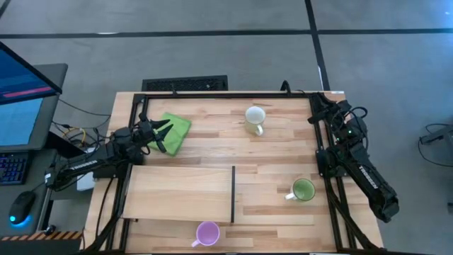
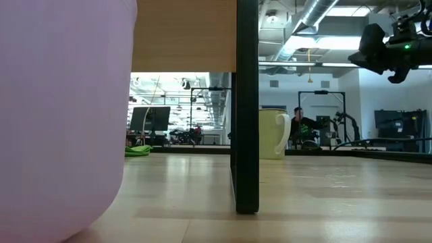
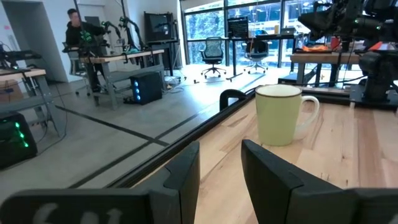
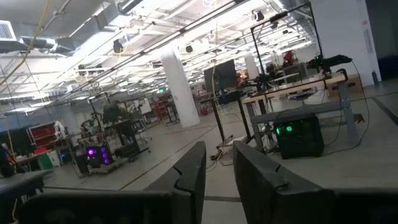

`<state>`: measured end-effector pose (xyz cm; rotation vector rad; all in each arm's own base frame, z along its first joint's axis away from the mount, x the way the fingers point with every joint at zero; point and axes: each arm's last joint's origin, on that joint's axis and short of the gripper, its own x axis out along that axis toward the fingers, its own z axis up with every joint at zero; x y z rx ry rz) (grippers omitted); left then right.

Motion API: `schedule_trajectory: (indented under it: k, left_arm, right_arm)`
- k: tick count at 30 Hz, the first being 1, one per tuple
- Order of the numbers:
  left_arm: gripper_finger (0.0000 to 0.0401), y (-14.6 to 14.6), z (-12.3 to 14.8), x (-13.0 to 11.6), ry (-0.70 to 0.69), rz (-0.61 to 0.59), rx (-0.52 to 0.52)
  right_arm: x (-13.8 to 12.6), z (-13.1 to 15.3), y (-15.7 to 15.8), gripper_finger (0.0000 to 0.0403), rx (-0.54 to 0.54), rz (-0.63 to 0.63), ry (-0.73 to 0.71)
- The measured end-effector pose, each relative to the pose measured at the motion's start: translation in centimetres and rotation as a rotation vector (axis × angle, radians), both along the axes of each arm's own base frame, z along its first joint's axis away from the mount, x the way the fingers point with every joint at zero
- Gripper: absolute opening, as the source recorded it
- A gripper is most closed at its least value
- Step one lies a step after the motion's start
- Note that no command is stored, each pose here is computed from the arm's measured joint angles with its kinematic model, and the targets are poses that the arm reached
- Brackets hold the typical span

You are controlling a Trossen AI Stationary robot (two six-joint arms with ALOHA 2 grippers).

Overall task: Stack small to large cups/mugs on shelf
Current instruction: Put the light green mug on the shelf

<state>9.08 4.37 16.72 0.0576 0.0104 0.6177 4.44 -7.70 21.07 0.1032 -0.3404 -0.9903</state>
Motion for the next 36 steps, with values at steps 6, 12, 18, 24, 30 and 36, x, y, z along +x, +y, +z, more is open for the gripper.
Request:
schedule_trajectory:
  k: [6,12,18,24,30,36]
  left_arm:
    - [0.011,0.0,0.0,0.0,0.0,-0.001,0.0]
    - [0.011,0.0,0.0,0.0,0.0,-0.001,0.0]
    - [0.011,0.0,0.0,0.0,0.0,-0.001,0.0]
    - [0.011,0.0,0.0,0.0,-0.004,-0.001,-0.006]
    - [0.011,0.0,0.0,0.0,-0.011,-0.001,-0.015]
    - [0.011,0.0,0.0,0.0,-0.011,-0.001,-0.016]
  right_arm:
    - [-0.1,0.0,0.0,0.0103,0.014,-0.024,-0.024]
    - [-0.2,-0.3,-0.2,0.0103,0.073,-0.085,-0.075]
    - [-0.2,-0.9,-0.3,0.0103,0.117,-0.098,-0.014]
    - [-0.2,-1.0,-0.3,0.0103,0.065,-0.143,0.114]
    - [-0.1,-1.2,-0.2,0.0103,0.053,-0.158,0.173]
    - [0.3,-1.2,-0.1,0.0103,0.042,-0.134,0.203]
